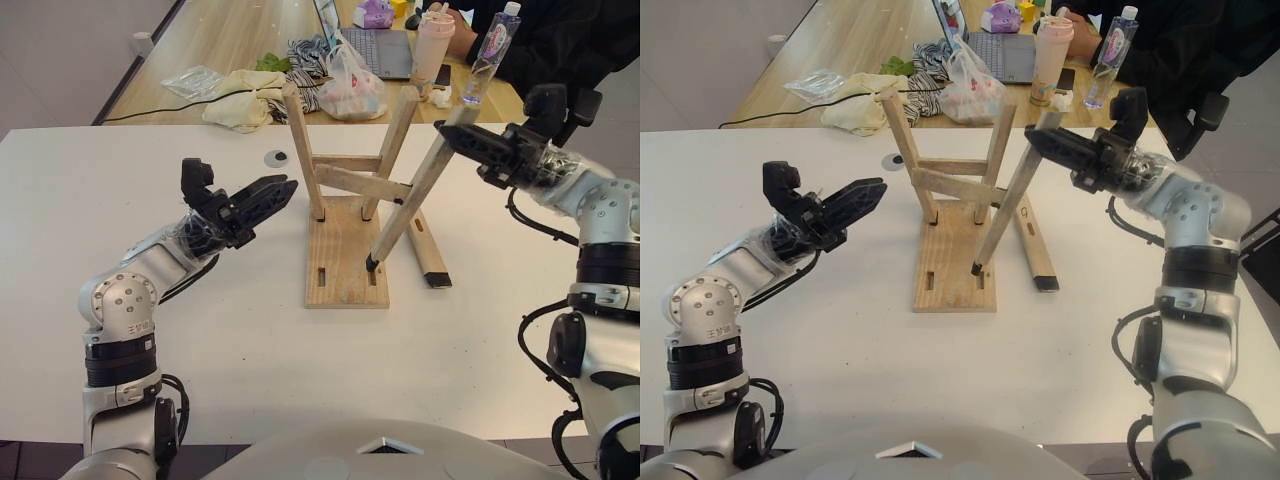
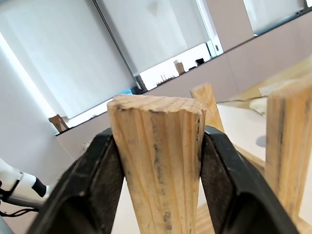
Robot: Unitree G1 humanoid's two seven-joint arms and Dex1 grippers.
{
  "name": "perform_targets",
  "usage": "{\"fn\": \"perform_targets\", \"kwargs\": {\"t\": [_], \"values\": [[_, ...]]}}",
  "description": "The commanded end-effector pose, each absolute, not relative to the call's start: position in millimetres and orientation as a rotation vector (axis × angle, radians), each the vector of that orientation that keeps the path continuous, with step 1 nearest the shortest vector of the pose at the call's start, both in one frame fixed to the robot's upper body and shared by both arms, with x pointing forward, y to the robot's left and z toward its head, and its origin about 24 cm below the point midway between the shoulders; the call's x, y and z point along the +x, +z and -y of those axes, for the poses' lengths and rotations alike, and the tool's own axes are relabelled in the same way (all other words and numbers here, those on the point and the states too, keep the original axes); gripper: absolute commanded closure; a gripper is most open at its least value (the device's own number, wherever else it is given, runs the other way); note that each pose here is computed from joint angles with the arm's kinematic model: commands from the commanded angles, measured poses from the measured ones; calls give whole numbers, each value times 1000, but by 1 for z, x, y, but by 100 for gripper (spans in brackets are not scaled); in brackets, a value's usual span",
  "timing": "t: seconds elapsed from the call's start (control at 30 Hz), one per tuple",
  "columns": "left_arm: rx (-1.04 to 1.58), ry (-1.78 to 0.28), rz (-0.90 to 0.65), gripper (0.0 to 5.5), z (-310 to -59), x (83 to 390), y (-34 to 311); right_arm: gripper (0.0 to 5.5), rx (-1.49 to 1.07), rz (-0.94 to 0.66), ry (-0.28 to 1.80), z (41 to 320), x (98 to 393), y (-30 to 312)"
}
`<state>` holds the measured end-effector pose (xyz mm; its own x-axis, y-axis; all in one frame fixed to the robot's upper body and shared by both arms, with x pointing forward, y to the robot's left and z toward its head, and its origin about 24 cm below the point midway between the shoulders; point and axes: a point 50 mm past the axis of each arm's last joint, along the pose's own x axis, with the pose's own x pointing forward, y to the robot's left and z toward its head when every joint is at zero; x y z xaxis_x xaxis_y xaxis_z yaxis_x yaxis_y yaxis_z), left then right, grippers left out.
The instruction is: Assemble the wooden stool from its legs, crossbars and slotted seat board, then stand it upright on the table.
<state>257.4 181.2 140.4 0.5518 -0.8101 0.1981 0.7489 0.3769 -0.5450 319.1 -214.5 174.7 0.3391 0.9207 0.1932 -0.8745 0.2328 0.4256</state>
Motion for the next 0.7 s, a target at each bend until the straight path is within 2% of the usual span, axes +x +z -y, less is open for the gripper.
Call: {"fn": "perform_targets", "kwargs": {"t": [0.03,0.5,0.7], "values": [[-639,-972,-127,253,-180,260,134,344,488,-104,1195,218,321,167],[-667,-968,-143,253,-171,262,125,344,566,-143,1216,214,318,157],[-674,-969,-149,253,-168,262,121,344,492,-177,1214,213,317,151]]}}
